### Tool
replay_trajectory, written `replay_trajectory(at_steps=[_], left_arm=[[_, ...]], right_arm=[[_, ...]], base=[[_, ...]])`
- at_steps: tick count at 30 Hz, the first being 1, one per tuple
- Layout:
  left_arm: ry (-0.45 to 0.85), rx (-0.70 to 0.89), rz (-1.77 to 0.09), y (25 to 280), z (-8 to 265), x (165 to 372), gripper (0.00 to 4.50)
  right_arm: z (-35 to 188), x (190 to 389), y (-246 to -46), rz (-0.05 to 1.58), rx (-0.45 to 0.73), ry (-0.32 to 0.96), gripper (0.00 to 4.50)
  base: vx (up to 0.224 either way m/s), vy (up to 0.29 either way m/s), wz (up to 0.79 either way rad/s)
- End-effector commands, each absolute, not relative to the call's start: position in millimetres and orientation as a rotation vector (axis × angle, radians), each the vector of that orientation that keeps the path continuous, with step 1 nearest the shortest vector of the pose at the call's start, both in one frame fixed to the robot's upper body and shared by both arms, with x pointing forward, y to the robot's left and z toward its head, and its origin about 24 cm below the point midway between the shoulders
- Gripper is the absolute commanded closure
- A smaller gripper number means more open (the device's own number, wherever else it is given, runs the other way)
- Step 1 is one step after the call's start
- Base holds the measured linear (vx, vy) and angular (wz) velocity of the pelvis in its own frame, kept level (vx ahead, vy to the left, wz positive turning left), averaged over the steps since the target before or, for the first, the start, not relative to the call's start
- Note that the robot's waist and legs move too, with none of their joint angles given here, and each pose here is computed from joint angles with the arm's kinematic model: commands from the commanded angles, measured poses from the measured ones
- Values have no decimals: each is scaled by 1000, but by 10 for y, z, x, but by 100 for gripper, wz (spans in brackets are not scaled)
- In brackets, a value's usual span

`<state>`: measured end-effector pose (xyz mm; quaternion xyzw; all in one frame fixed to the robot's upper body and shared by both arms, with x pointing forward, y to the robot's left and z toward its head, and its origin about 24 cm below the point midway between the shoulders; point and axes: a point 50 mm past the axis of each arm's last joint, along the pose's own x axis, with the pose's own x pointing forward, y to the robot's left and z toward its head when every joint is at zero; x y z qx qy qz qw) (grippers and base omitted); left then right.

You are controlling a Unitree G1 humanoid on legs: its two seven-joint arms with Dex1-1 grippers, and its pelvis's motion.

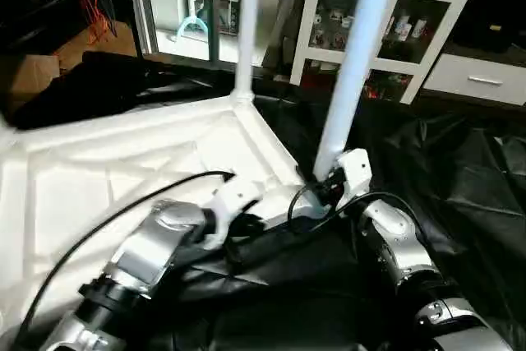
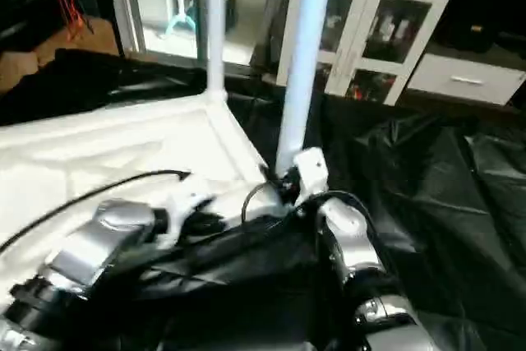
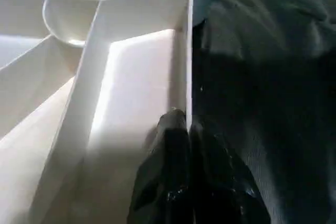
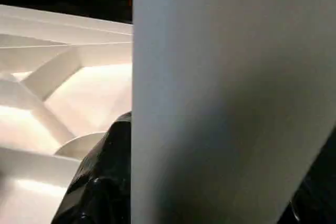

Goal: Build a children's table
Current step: Insert table leg to table base

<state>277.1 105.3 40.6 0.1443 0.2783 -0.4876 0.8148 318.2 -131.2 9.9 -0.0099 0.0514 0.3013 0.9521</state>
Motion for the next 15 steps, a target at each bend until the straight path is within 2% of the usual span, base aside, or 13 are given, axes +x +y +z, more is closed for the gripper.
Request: replay_trajectory(at_steps=[1, 15], left_arm=[[640, 287, -1080, 964, 306, 2700, 450], [640, 287, -1080, 964, 306, 2700, 450]], right_arm=[[-696, 2691, -1523, 501, -32, 548, 254], [-696, 2691, -1523, 501, -32, 548, 254]], base=[[0, 0, 0], [0, 0, 0]])
